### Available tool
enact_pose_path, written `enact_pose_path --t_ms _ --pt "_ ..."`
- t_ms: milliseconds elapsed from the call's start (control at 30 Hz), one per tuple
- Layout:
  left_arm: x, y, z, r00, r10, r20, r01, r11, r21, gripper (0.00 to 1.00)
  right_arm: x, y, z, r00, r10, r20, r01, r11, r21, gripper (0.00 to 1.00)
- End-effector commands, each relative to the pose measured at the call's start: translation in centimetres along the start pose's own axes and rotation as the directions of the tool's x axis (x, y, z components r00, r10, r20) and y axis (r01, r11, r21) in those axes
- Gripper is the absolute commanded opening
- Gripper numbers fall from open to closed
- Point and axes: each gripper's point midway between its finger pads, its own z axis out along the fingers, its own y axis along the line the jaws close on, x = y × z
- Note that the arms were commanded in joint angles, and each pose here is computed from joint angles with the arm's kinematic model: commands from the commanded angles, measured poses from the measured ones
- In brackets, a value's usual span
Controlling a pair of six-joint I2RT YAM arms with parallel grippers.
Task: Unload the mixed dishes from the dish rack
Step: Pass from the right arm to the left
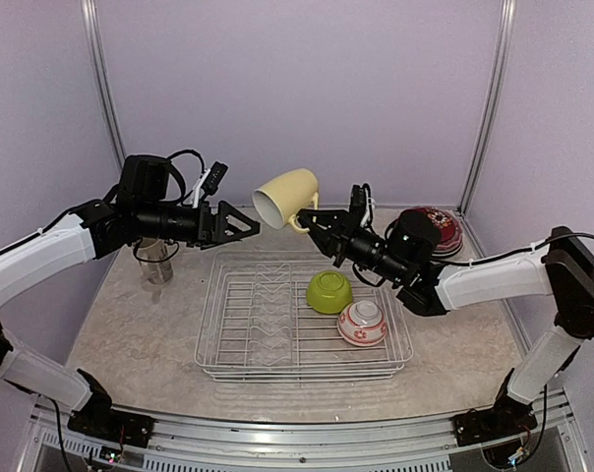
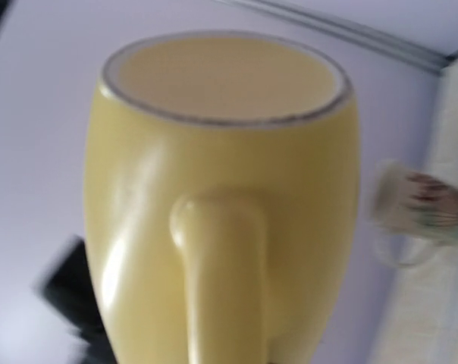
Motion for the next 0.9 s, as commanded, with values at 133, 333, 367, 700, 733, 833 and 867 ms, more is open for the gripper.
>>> enact_pose_path --t_ms 133,333,367,700,733,833,867 --pt "-2.8 2.5 -2.4 0.976 -0.078 0.204 0.076 0.997 0.017 0.71 0.9 8.7 3.4 0.983 0.178 -0.038 -0.179 0.911 -0.37 0.0" --pt "-3.9 3.0 -3.7 0.96 -0.107 0.258 0.09 0.993 0.076 0.65 1.8 7.6 4.8 0.975 0.218 -0.05 -0.22 0.892 -0.394 0.0" --pt "-3.9 2.8 -3.9 0.959 -0.101 0.265 0.08 0.993 0.087 0.67 1.8 7.4 4.9 0.975 0.219 -0.046 -0.219 0.892 -0.395 0.0" --pt "-4.6 4.6 -5.6 0.93 -0.105 0.352 0.116 0.993 -0.009 0.63 0.7 5.9 3.3 0.973 0.224 0.047 -0.189 0.903 -0.385 0.0" --pt "-4.7 4.6 -5.9 0.925 -0.103 0.366 0.114 0.993 -0.007 0.63 0.8 5.7 3.4 0.974 0.222 0.049 -0.188 0.907 -0.377 0.0" --pt "-4.9 3.4 -6.2 0.928 -0.089 0.361 0.074 0.996 0.056 0.65 1.3 5.1 4.0 0.974 0.224 0.033 -0.198 0.911 -0.362 0.0" --pt "-4.8 2.9 -6.1 0.934 -0.087 0.347 0.064 0.995 0.08 0.66 1.5 5.2 4.3 0.974 0.225 0.023 -0.201 0.908 -0.368 0.0"
